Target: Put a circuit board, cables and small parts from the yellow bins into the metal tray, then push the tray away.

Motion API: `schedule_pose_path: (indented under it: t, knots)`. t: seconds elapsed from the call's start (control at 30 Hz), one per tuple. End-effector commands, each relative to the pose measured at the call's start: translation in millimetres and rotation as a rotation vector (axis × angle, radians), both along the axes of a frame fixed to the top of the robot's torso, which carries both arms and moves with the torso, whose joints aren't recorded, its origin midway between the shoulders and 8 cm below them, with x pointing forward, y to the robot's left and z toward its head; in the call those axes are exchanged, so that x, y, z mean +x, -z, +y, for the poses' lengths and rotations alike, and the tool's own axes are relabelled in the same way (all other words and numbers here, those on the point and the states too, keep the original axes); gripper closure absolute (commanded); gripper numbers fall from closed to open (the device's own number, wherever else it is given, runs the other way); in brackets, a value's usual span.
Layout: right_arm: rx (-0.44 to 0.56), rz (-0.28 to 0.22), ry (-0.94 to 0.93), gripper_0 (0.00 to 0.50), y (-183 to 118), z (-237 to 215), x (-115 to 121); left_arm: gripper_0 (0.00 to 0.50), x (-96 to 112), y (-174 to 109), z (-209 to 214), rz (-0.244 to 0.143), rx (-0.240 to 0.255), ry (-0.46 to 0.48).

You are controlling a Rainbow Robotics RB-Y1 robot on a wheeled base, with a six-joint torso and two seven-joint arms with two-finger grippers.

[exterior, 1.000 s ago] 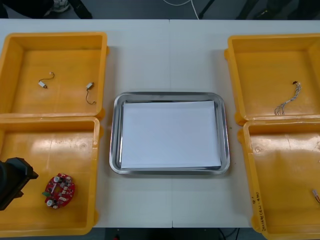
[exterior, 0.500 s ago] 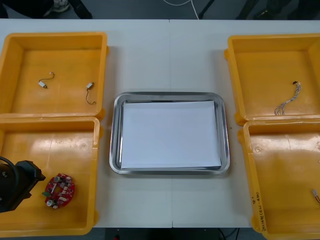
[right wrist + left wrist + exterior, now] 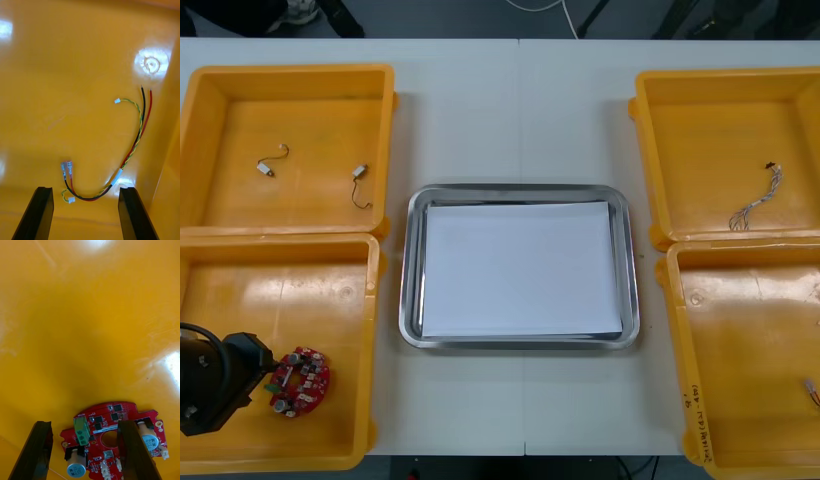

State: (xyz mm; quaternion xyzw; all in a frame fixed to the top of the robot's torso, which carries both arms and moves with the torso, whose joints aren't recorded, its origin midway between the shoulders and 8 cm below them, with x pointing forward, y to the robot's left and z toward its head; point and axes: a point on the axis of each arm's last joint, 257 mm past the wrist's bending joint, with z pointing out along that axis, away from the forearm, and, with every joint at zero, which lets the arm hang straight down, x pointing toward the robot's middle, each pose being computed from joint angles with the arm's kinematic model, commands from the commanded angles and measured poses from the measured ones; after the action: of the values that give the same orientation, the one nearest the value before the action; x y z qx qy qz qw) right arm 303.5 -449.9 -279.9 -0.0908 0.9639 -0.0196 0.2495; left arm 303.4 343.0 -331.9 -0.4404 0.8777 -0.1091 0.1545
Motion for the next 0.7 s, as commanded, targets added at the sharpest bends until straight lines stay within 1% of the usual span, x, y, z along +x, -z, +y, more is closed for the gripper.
schedule_pose_path:
  t: [0.03, 0.17, 0.3, 0.5, 0.7]
  knots:
    - [-0.010, 0.024, 0.035, 0.000, 27, -17, -33, 0.000, -16, 13, -3, 0.026, 0.014, 0.025]
    - [-0.009, 0.006, 0.058, 0.000, 32, -25, -37, 0.000, -15, 15, -5, 0.027, 0.015, 0.029]
    - [0.003, 0.008, 0.064, 0.000, 35, -22, -37, 0.000, -14, 16, -7, 0.021, 0.017, 0.032]
    - [0.024, -0.006, 0.064, 0.000, 32, -15, -29, 0.000, -12, 20, -8, 0.022, 0.020, 0.034]
    - [0.037, 0.009, 0.044, 0.000, 35, -4, -24, 0.000, -5, 28, -6, 0.009, 0.019, 0.030]
